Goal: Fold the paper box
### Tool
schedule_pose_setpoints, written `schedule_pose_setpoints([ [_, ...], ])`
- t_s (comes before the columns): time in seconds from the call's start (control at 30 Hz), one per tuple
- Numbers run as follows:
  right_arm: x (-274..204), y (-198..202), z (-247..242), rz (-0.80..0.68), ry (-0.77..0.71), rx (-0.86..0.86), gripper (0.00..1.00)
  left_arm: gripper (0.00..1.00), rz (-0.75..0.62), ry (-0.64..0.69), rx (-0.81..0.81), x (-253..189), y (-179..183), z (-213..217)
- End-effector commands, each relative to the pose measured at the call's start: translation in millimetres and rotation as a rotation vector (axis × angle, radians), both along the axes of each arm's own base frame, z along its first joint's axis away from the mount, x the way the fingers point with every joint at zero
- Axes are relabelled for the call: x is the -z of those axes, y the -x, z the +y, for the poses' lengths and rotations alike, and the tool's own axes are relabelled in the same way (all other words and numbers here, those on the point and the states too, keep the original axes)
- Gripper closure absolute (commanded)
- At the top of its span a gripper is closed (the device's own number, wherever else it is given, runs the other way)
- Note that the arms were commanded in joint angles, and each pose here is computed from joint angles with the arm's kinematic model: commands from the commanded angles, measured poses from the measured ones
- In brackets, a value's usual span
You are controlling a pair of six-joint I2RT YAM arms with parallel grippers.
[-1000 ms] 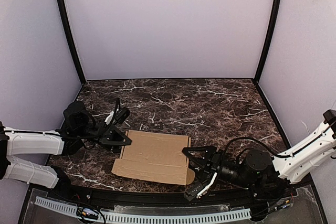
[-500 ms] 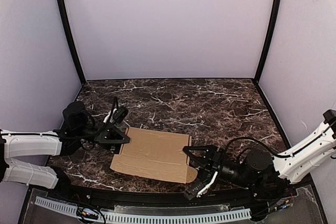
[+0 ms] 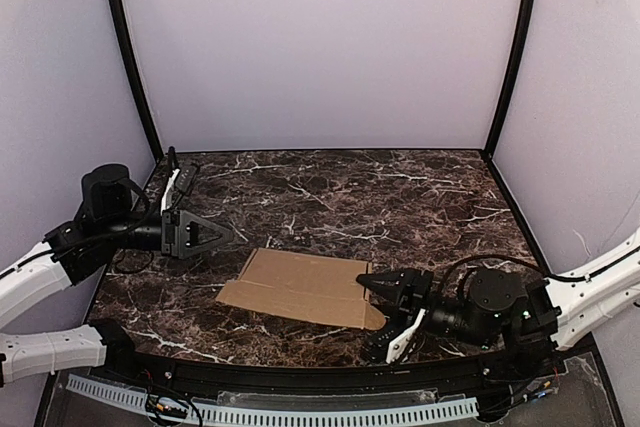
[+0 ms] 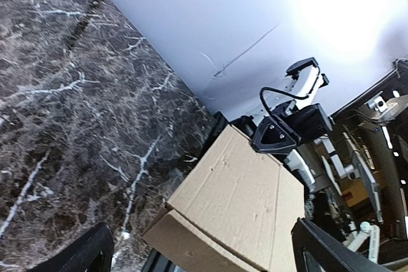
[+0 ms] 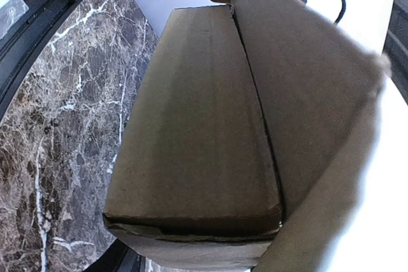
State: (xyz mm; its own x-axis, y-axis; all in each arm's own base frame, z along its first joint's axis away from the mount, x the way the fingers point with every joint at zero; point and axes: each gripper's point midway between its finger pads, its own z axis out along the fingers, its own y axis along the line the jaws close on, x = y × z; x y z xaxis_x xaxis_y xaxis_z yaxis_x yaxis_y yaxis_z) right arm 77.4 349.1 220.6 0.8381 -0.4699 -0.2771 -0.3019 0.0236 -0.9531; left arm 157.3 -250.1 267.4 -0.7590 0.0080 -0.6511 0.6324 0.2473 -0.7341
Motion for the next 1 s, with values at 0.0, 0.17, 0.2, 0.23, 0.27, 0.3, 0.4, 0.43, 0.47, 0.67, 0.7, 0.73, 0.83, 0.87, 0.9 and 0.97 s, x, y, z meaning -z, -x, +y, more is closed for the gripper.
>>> schedule_pose_setpoints([
  [0.0,10.3,-5.6,-6.2,0.377,-0.022,0.037,0.59,0.01,-0.094,-0.183,-0.137,17.6,-10.3,25.0],
  [0.17,21.9,-7.8,-9.2,0.691,-0.054,-0.002,0.58,0.01,-0.151,-0.227,-0.179,14.2,-9.2,36.3],
  [0.2,24.4,-7.9,-9.5,0.742,-0.055,-0.01,0.59,0.01,-0.159,-0.22,-0.163,12.9,-5.4,36.1],
  [0.23,26.2,-8.0,-9.6,0.79,-0.058,-0.017,0.59,0.01,-0.164,-0.214,-0.154,11.6,-3.3,35.7],
  [0.27,27.6,-8.4,-9.5,0.835,-0.058,-0.025,0.59,0.01,-0.171,-0.205,-0.139,10.1,0.1,35.3],
  [0.3,30.6,-7.9,-9.6,0.882,-0.053,-0.034,0.59,0.01,-0.175,-0.202,-0.133,9.7,1.7,35.2],
  [0.4,37.4,-11.1,-10.8,1.007,-0.059,-0.031,0.61,0.01,-0.19,-0.185,-0.096,7.4,9.4,33.9],
  [0.43,39.1,-12.9,-11.3,1.041,-0.062,-0.029,0.62,0.01,-0.191,-0.184,-0.087,7.6,10.9,33.5],
  [0.47,40.5,-13.8,-11.3,1.069,-0.064,-0.03,0.62,0.01,-0.191,-0.185,-0.071,9.3,13.3,32.8],
  [0.67,53.0,-19.1,-10.8,1.221,-0.057,-0.017,0.62,0.02,-0.18,-0.216,-0.063,18.4,12.0,30.9],
  [0.7,53.7,-19.5,-10.4,1.248,-0.058,-0.021,0.62,0.03,-0.176,-0.23,-0.07,22.2,9.6,30.3],
  [0.73,55.2,-19.1,-9.8,1.273,-0.055,-0.026,0.63,0.03,-0.177,-0.239,-0.057,25.3,11.9,27.4],
  [0.83,60.2,-21.0,-8.6,1.322,-0.052,-0.023,0.63,0.1,-0.178,-0.313,-0.066,41.0,7.8,18.5],
  [0.87,62.4,-22.6,-8.8,1.336,-0.051,-0.014,0.63,0.13,-0.192,-0.333,-0.042,43.1,12.7,13.2],
  [0.9,64.1,-23.3,-9.0,1.352,-0.049,-0.013,0.63,0.14,-0.197,-0.367,-0.055,47.1,8.3,11.2],
  [0.97,67.6,-24.8,-9.2,1.38,-0.045,-0.006,0.63,0.19,-0.208,-0.411,-0.037,53.9,9.8,7.7],
])
